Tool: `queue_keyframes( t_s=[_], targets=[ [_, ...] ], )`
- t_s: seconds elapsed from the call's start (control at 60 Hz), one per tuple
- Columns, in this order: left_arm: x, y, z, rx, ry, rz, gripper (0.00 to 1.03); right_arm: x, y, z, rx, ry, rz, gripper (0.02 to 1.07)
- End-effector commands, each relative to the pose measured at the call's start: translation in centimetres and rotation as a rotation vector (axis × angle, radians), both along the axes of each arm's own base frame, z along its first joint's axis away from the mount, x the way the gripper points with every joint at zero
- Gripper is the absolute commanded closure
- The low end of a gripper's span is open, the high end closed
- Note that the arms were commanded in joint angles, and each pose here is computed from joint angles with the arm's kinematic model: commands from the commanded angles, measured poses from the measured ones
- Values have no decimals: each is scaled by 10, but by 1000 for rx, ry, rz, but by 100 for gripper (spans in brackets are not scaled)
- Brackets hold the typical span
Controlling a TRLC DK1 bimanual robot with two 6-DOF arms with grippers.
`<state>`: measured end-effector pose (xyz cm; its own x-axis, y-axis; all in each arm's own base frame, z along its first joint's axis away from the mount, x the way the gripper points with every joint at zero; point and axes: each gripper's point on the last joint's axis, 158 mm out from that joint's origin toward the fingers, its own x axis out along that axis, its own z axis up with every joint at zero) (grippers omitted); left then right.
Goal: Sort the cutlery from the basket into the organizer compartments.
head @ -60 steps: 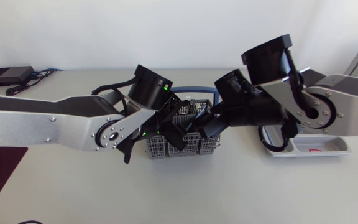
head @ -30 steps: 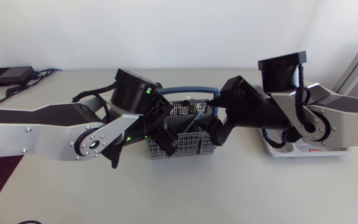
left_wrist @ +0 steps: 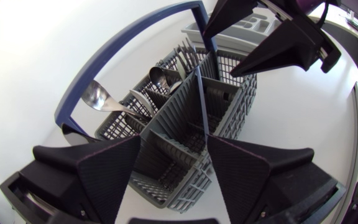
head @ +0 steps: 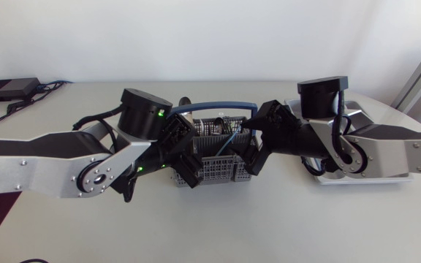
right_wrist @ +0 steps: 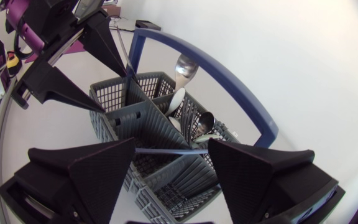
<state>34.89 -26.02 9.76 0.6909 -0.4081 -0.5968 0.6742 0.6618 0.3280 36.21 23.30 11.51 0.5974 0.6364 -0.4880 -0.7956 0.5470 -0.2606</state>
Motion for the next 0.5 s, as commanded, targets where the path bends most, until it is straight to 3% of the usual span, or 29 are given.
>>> queue_keyframes(
  t_s=[0.0, 0.483],
  targets=[
    [-2, 4, 1, -5, -11, -18, 29, 6, -1, -9, -20, -6, -1, 29],
    [-7, 8, -4, -11, -5, -36, 29, 31, 9, -4, -6, -22, -5, 37]
  ],
)
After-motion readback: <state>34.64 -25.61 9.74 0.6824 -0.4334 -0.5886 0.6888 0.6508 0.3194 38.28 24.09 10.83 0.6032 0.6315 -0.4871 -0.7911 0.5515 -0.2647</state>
